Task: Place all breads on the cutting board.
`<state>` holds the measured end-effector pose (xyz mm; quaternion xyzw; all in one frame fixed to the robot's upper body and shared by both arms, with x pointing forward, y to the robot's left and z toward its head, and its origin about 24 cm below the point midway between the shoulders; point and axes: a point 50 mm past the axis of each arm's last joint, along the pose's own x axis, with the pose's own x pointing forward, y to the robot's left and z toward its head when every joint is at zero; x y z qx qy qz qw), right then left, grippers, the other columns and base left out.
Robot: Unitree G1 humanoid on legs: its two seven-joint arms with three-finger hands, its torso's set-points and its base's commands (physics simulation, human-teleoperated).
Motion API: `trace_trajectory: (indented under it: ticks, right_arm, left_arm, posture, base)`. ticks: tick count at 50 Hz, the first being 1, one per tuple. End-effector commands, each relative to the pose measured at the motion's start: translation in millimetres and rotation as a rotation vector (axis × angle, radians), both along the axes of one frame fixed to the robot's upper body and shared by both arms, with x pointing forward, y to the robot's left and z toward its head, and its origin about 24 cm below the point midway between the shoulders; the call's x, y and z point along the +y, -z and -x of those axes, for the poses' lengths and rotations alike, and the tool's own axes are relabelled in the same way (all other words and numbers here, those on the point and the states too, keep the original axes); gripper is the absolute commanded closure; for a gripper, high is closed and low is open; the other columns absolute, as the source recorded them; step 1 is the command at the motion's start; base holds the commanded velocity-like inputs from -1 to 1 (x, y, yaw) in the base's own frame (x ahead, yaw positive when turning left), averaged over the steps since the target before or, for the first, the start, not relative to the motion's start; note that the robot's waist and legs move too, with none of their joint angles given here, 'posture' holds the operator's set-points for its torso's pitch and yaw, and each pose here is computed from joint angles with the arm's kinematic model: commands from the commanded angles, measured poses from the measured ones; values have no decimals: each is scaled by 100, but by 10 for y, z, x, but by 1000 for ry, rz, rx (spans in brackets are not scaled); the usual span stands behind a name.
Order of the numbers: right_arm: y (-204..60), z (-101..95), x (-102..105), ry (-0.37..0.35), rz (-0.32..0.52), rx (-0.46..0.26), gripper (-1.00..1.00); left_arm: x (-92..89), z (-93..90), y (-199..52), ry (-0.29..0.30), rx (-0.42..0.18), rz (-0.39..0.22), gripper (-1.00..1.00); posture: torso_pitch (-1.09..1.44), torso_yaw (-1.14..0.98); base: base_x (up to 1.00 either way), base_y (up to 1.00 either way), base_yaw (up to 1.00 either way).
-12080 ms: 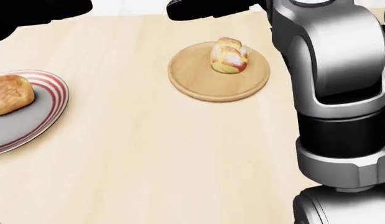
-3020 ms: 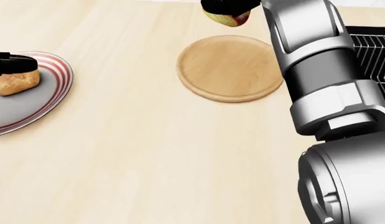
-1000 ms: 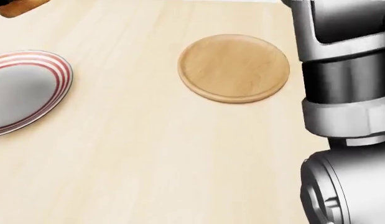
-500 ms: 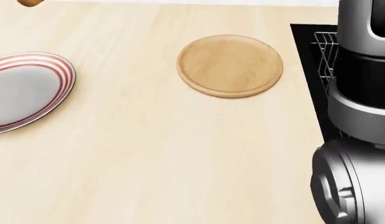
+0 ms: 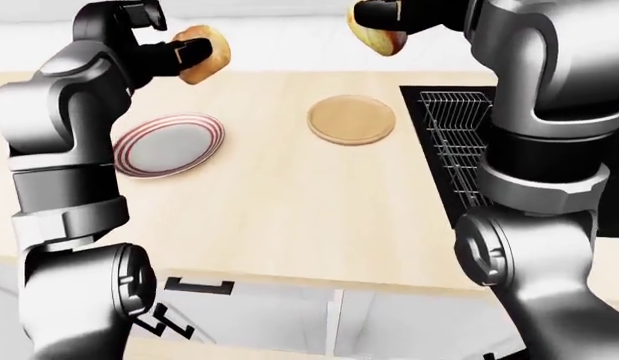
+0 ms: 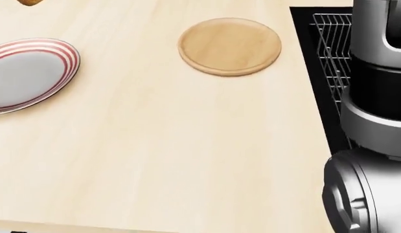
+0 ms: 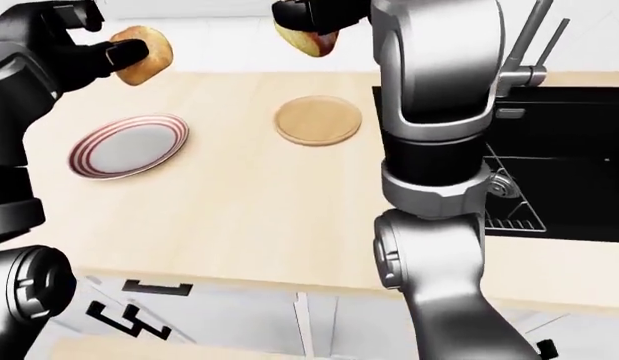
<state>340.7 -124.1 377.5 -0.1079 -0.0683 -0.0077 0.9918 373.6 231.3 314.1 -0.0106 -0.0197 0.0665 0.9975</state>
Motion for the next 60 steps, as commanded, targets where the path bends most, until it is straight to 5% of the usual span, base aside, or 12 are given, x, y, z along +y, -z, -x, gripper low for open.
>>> trace_trajectory:
  ticks: [1,60]
  right_arm:
    - [-139,74,43,-18,3,-71,100]
    - [-204,94,-14,18,10,-91,100]
  left_arm:
    - [28,76,-216,-12,-93,-7,100]
    - [7,73,-295,-11,-104,7,100]
  posture:
    - [0,0]
    - [0,0]
  base:
    - [-6,-1,0]
    - [0,-14,-1]
